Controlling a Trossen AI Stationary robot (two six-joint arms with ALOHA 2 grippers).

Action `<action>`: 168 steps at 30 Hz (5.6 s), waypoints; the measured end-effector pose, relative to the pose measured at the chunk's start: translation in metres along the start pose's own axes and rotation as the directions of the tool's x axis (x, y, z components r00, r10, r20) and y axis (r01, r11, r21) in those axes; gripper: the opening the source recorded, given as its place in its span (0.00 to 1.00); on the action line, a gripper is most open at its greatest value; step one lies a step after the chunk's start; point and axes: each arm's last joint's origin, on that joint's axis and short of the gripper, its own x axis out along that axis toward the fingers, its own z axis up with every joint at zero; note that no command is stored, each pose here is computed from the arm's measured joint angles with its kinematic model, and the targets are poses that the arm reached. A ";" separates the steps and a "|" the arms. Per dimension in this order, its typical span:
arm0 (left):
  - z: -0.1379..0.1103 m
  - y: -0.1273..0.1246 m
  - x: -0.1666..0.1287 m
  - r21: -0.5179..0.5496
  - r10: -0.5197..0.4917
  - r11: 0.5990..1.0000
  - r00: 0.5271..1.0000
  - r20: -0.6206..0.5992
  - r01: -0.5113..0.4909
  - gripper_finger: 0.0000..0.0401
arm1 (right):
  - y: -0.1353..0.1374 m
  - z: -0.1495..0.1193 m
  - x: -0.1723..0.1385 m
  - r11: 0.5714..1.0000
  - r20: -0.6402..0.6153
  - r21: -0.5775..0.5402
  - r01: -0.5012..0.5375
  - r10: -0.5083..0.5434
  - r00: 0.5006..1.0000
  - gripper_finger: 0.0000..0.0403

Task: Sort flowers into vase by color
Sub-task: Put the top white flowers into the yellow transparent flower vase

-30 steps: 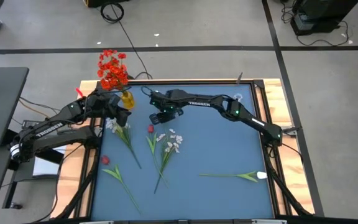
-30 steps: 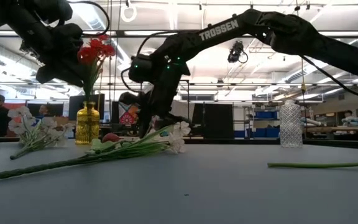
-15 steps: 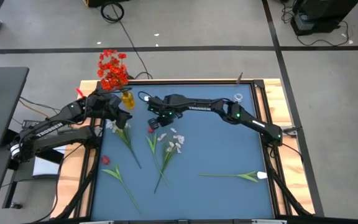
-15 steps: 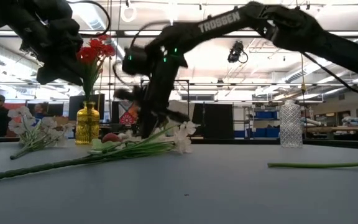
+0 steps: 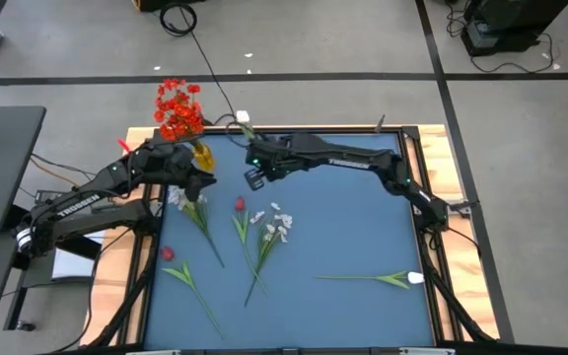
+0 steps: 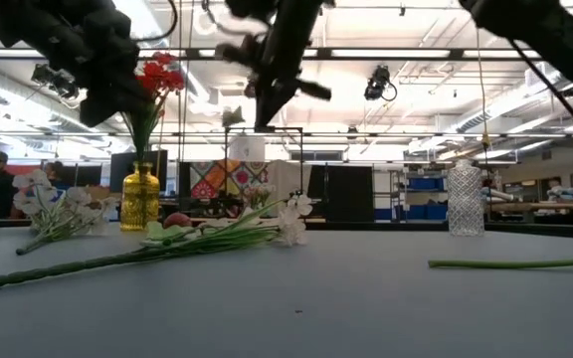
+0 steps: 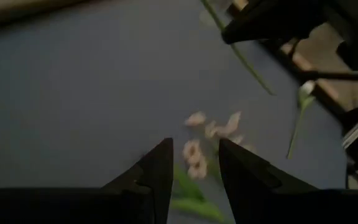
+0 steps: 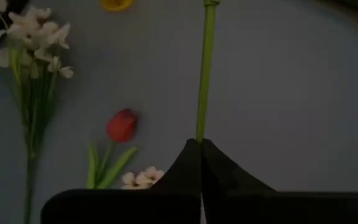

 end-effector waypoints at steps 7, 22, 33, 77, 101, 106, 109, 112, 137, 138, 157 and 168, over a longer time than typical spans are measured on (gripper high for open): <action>0.020 -0.019 0.001 0.123 -0.155 0.983 0.969 0.193 0.133 0.34 | -0.009 -0.002 -0.064 0.982 0.078 -0.186 -0.024 0.039 0.996 0.00; 0.063 -0.036 0.044 0.259 -0.211 0.963 0.809 0.549 0.076 0.34 | -0.060 0.020 -0.157 0.929 0.310 -0.367 0.057 0.064 0.948 0.00; 0.064 -0.042 0.069 0.212 -0.233 0.968 0.790 0.566 0.134 0.40 | -0.104 0.033 -0.149 0.888 0.303 -0.438 -0.138 0.290 0.908 0.00; 0.140 -0.070 0.106 0.258 -0.247 0.958 0.828 0.504 0.129 0.45 | -0.127 -0.023 -0.081 0.750 0.518 -0.594 -0.292 0.634 0.575 0.00; 0.143 -0.076 0.106 0.437 -0.376 0.887 0.782 0.497 0.148 0.02 | -0.125 -0.026 -0.076 0.736 0.481 -0.607 -0.301 0.641 0.597 0.01; 0.143 -0.075 0.104 0.431 -0.360 0.893 0.788 0.500 0.134 0.01 | -0.126 -0.025 -0.076 0.771 0.508 -0.558 -0.306 0.610 0.608 0.11; 0.142 -0.074 0.096 0.396 -0.275 0.916 0.808 0.521 0.057 0.01 | -0.129 -0.024 -0.074 0.821 0.552 -0.506 -0.264 0.543 0.633 0.23; 0.137 -0.072 0.087 0.367 -0.171 0.930 0.847 0.503 -0.030 0.01 | -0.135 -0.022 -0.071 0.890 0.600 -0.404 -0.210 0.431 0.674 0.33; 0.092 -0.019 -0.016 0.300 0.331 0.747 0.723 0.606 -0.594 0.00 | -0.131 -0.029 -0.069 0.915 0.592 -0.311 -0.257 0.398 0.701 0.40; 0.091 -0.018 -0.015 0.304 0.347 0.738 0.725 0.595 -0.602 0.00 | -0.131 -0.029 -0.069 0.915 0.592 -0.311 -0.257 0.398 0.701 0.40; 0.090 -0.012 -0.021 0.270 0.458 0.708 0.716 0.528 -0.652 0.00 | -0.135 -0.030 -0.065 0.922 0.562 -0.304 -0.240 0.377 0.736 0.40; 0.086 -0.008 -0.019 0.262 0.497 0.706 0.724 0.478 -0.658 0.00 | -0.140 -0.026 -0.065 0.925 0.566 -0.299 -0.233 0.369 0.737 0.40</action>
